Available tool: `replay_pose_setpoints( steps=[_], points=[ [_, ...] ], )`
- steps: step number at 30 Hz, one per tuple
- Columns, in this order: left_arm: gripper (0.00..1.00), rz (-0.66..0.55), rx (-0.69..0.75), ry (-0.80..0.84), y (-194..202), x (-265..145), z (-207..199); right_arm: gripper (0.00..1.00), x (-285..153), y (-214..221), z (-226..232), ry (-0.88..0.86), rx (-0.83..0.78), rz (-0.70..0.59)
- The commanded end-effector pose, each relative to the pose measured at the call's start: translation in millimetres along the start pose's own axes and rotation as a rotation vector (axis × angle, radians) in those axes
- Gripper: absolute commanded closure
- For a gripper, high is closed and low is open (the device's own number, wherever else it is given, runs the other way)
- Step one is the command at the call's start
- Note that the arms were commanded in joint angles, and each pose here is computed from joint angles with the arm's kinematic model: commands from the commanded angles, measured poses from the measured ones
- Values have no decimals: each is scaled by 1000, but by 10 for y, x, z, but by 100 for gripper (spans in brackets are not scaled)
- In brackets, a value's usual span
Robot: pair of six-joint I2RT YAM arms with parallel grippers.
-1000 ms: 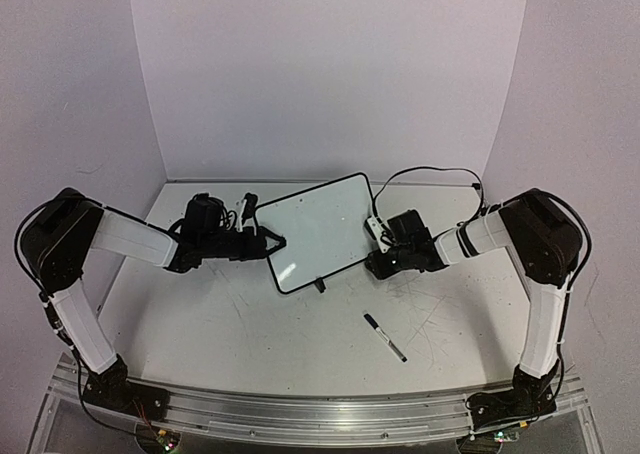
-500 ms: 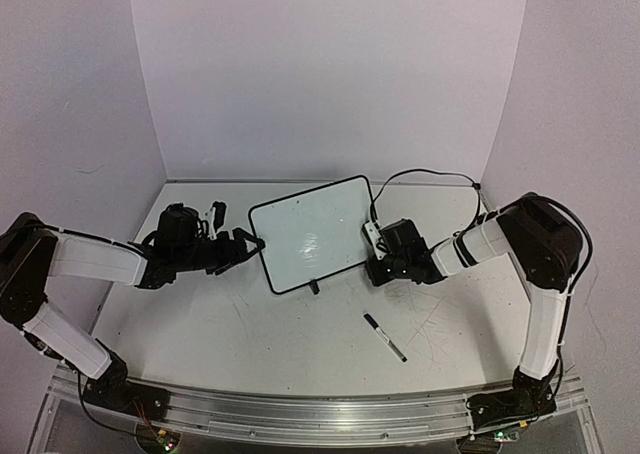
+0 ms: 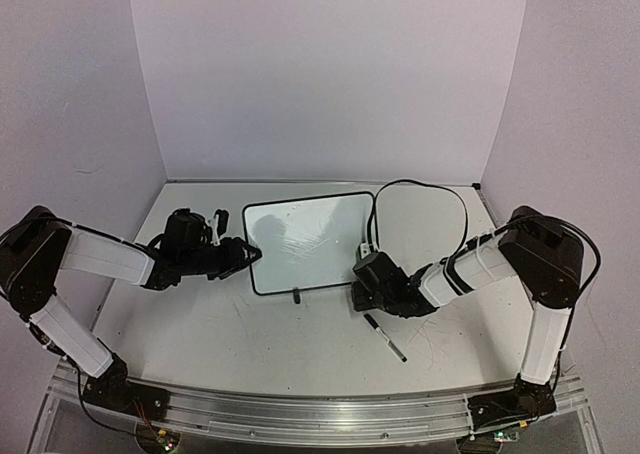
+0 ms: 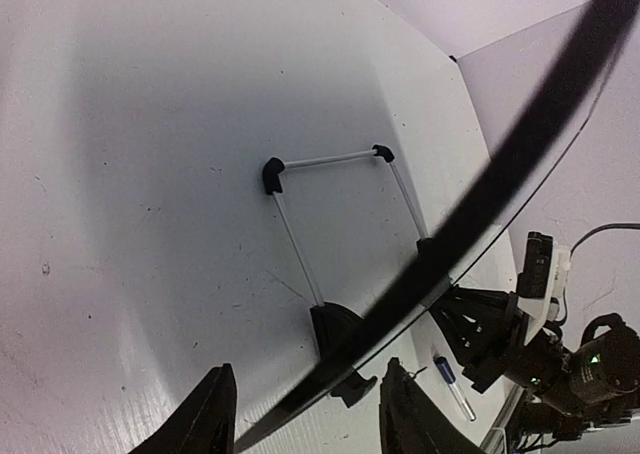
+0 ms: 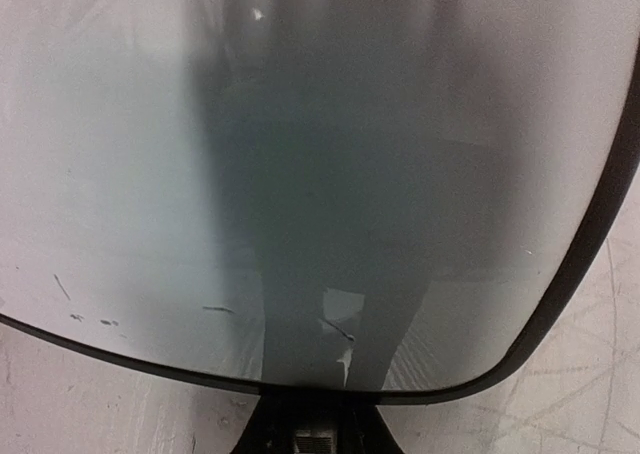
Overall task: Write a sentence on the whiteboard
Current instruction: Move the whiteboard stand to the center of the board.
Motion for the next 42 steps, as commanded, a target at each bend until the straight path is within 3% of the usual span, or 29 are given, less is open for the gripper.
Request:
replay_pose_setpoints(
  steps=[1, 5, 13, 31, 35, 38, 42],
  points=[
    [56, -23, 80, 16, -191, 130, -54, 100, -175, -151, -37, 21, 110, -73],
    [68, 0, 94, 25, -211, 288, -39, 100, -149, -80, -50, 17, 129, -50],
    [74, 12, 110, 67, -270, 465, -166, 100, -117, -63, -36, 12, 139, -49],
    [77, 61, 118, 92, -65, 593, -337, 100, -92, -82, 7, 3, 151, -52],
    [71, 35, 132, 68, -115, 552, -325, 99, -117, -102, 9, 6, 143, -56],
    [55, 6, 147, 49, -191, 459, -326, 89, -151, -124, 3, 9, 136, -57],
    [44, -7, 165, 34, -270, 335, -360, 74, -227, -137, 8, -2, 121, -45]
  ],
)
Point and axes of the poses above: each gripper's point midway between its finger pads, its own x axis out along the fingers, its own z axis along the line the jaws close on, y = z × x, the point moved 4 cm from there along -x, back along the fingers, and after that the axes turned 15 degrees about x, right-handed, at the moved point
